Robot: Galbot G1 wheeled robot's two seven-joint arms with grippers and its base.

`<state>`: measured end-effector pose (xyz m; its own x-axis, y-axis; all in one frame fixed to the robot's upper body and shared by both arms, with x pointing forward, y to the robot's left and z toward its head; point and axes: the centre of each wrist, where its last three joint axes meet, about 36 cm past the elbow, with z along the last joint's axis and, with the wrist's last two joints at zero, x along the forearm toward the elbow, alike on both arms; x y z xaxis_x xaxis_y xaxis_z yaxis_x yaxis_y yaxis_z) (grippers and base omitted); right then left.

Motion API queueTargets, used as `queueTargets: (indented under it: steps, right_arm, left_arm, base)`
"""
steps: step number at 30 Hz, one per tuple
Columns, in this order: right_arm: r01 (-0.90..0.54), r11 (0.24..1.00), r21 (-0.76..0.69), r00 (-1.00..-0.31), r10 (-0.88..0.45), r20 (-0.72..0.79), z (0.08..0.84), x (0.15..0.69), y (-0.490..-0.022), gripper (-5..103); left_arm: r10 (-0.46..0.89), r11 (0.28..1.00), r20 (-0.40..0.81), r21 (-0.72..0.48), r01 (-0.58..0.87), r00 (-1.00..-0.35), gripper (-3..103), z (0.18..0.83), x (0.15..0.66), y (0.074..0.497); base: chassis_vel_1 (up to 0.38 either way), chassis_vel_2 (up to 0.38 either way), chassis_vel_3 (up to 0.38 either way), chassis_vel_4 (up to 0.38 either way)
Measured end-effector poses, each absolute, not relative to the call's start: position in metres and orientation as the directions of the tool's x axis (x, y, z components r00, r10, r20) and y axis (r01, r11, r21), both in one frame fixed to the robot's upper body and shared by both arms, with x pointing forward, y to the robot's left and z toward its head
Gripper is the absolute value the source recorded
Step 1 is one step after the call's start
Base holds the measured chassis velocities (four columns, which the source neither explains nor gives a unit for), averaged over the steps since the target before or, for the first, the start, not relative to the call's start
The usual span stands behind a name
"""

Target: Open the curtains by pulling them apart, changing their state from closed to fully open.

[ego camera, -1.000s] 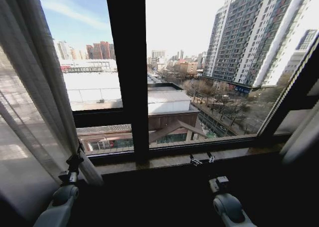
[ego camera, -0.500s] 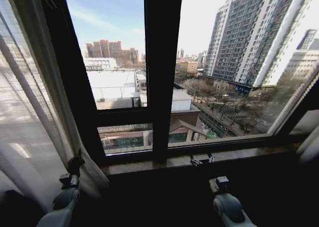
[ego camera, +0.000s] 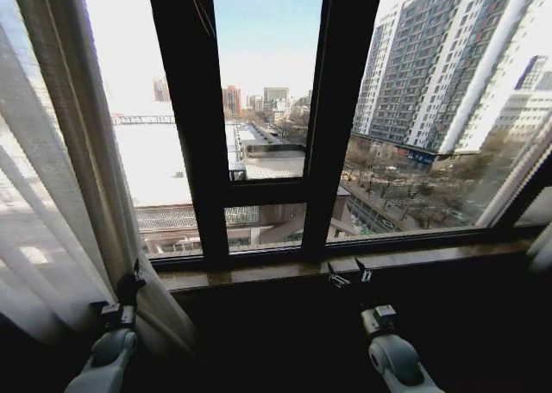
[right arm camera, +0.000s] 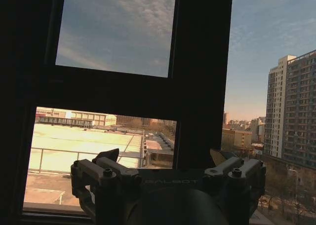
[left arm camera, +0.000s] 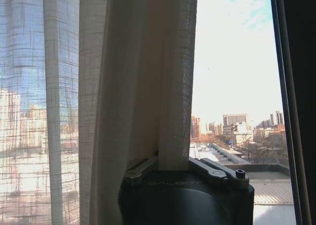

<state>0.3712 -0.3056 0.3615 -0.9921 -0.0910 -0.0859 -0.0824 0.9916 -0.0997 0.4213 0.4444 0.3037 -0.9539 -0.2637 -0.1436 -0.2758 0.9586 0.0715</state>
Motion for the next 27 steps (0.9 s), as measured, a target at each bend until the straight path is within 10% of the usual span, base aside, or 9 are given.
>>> queueTargets:
  steps: [27]
  right_arm:
    - [-0.082, 0.992, -0.1, -0.992, -0.091, -0.086, 0.362, 0.371, -0.306, 100]
  left_arm:
    - [-0.237, 0.965, -0.157, 0.076, -0.251, -0.959, 0, 0.31, 0.426, 0.435]
  base:
    - [0.046, 0.054, -0.045, -0.057]
